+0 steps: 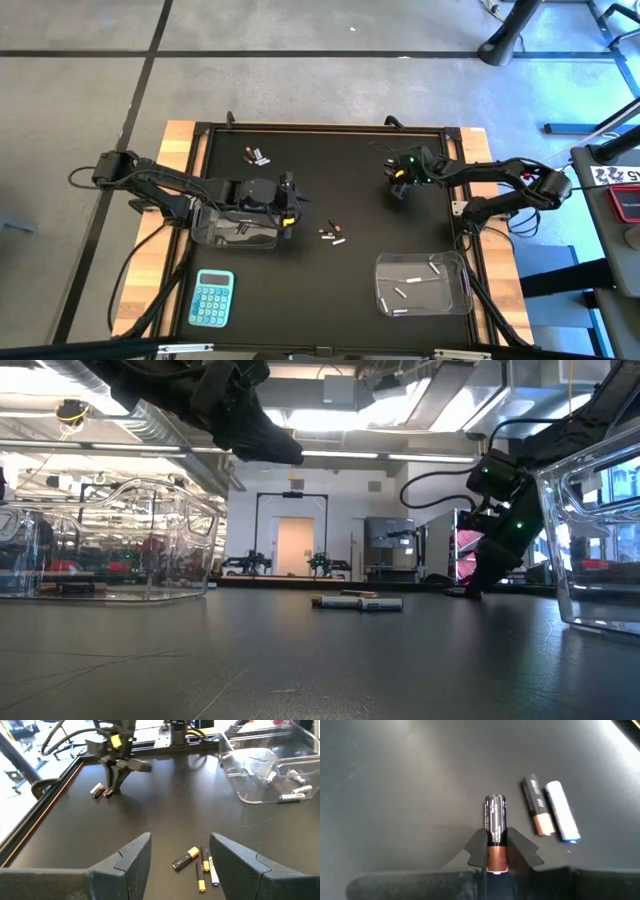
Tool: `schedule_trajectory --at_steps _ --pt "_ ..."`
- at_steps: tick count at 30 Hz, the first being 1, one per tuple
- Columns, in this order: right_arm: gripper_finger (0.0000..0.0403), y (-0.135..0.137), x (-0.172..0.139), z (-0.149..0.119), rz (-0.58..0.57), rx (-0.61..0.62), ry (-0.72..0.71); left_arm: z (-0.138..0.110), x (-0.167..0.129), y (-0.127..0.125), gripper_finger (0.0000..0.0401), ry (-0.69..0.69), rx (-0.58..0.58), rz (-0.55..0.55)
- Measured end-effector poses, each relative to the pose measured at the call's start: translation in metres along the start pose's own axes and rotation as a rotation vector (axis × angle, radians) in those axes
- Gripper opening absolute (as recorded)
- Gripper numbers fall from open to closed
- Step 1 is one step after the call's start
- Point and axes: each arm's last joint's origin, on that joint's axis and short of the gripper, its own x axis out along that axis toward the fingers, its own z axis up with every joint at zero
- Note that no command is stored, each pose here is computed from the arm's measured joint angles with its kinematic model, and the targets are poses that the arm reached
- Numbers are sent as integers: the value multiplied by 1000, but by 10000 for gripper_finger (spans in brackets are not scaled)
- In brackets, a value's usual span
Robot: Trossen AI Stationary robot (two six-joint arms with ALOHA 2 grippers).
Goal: Sort batteries
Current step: Put the black battery into the left transparent bin
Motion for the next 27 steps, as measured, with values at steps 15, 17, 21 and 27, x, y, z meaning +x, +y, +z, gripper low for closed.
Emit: schedule_trajectory --at_steps 15,17,21,27 --pt "42 124 -57 83 390 -279 -684 -4 13 18 195 -26 137 -25" --pt "42 133 -64 89 417 -309 -743 -5 20 17 203 -54 161 -31" --pt "42 145 -75 95 450 -355 -794 -3 30 16 232 -137 157 -15" --pt "42 156 -72 99 472 -382 -790 8 34 17 258 -300 46 2"
